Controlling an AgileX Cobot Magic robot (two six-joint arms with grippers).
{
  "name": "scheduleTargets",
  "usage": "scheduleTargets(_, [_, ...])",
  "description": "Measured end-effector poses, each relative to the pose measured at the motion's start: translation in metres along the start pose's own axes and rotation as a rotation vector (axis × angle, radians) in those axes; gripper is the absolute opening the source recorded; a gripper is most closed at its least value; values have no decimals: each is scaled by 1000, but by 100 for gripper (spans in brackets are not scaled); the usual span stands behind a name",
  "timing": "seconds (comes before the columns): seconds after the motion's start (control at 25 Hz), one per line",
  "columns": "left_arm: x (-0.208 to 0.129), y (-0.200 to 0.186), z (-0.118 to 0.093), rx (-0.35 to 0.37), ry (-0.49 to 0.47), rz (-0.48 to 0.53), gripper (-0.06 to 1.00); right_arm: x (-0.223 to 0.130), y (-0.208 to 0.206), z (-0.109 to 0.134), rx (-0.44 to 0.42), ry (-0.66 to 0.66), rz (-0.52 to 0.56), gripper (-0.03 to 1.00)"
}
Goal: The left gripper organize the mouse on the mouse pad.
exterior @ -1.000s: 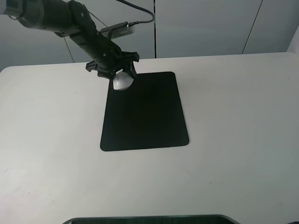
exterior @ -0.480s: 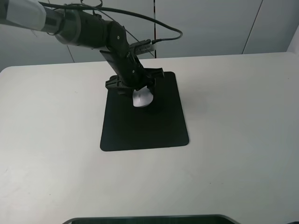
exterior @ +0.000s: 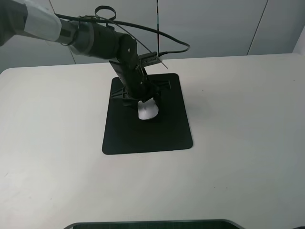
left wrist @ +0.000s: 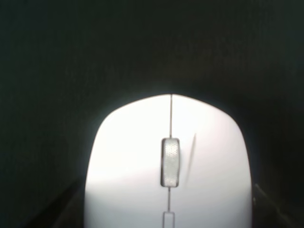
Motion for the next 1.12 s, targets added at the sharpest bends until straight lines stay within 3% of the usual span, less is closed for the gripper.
scheduleTargets(0.36, [0,0,0,6,-18,-1,58,0,0,0,0,0,0,70])
scheduleTargets(0.52, [0,0,-1,2,-20,-4,72,0,0,0,0,0,0,70])
scheduleTargets(0.8, [1,-2,-2,-1,-20,-6,74,0,0,0,0,0,0,70])
scheduleTargets(1.12, [9,-40,-9,-19,-8,-30,74,0,0,0,0,0,0,70])
Point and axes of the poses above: a point on each arm's last joint axis where the gripper is mounted, y pointing out along that axis toward the gripper, z along the wrist's bending axis when the last joint is at zero, x = y × z, the point moved 9 cm from there along y, pointing out along that axis toward the gripper, and after that the axes turned 14 degrees about -y, right-handed, at the moved point
